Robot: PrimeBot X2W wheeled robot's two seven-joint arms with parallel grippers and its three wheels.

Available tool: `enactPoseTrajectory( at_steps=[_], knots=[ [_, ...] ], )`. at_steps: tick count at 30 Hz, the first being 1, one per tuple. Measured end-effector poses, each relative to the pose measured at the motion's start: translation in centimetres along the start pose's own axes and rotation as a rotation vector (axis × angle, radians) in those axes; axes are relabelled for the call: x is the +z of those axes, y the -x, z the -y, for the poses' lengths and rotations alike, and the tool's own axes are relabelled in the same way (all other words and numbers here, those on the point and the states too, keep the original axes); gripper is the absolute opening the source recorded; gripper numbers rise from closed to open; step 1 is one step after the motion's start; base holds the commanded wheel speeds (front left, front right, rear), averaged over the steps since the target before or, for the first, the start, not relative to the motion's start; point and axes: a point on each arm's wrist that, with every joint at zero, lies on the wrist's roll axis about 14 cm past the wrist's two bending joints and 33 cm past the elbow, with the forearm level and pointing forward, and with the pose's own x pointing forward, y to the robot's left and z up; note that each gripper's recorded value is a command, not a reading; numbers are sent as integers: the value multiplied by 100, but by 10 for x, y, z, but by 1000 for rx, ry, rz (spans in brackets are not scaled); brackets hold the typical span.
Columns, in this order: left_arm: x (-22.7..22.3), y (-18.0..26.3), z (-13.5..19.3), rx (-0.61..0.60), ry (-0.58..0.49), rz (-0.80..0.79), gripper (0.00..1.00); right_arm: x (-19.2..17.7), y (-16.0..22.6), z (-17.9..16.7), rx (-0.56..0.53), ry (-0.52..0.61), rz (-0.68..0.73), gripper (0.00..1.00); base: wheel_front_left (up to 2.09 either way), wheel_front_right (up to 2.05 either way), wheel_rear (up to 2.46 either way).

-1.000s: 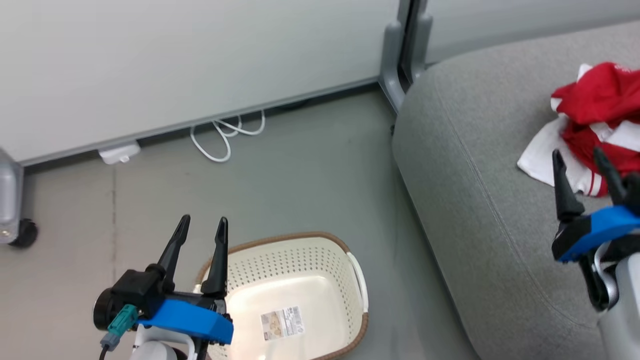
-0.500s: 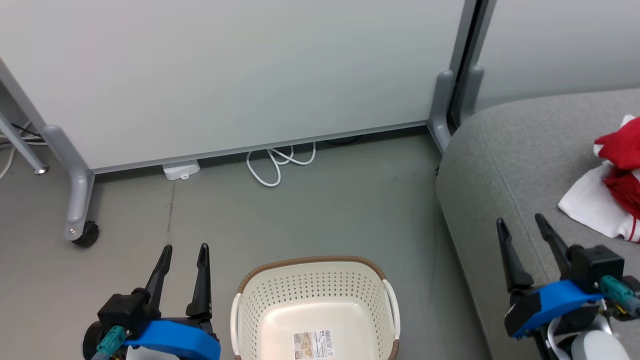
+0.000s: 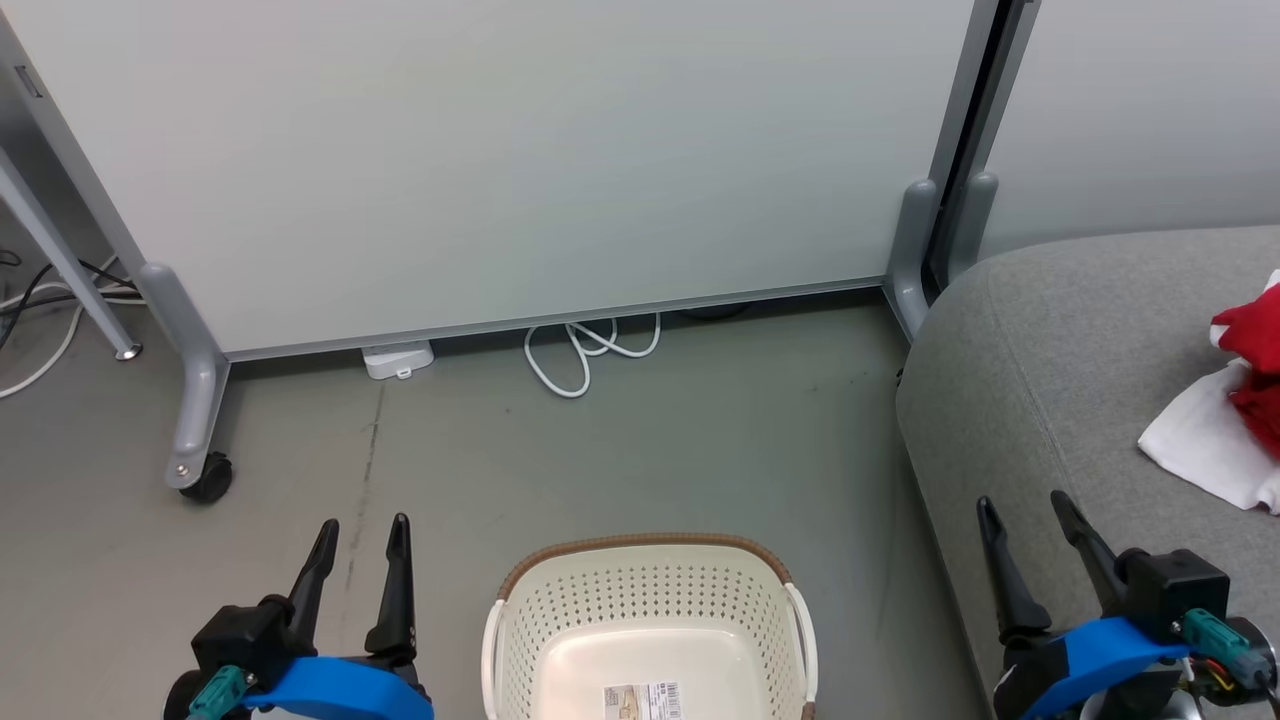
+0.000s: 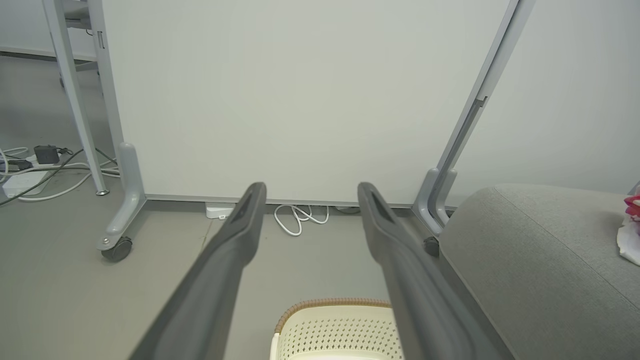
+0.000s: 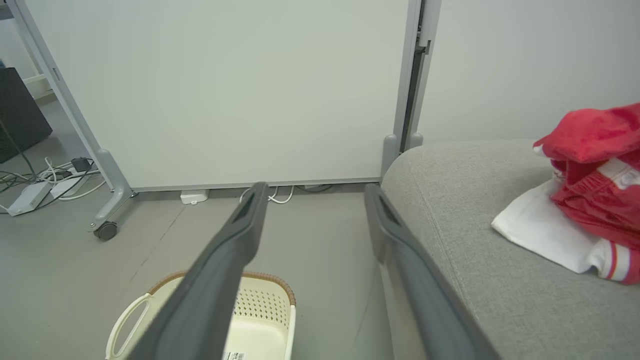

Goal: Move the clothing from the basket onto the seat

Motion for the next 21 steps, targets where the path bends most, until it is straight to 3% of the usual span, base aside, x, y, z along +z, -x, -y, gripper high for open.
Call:
enactPoseTrajectory(
  at_steps=[16,17,21],
  knots=[
    [-7,3,1,-7,7,-24,100,0,5,0,-4,-16,0,100,0,0,0],
    [-9,4,0,-5,8,-30,0,-2,5,0,-4,-17,-5,0,0,0,0],
    [-30,15,-2,17,27,-92,0,-18,8,0,-10,-26,-58,0,0,0,0]
  ],
)
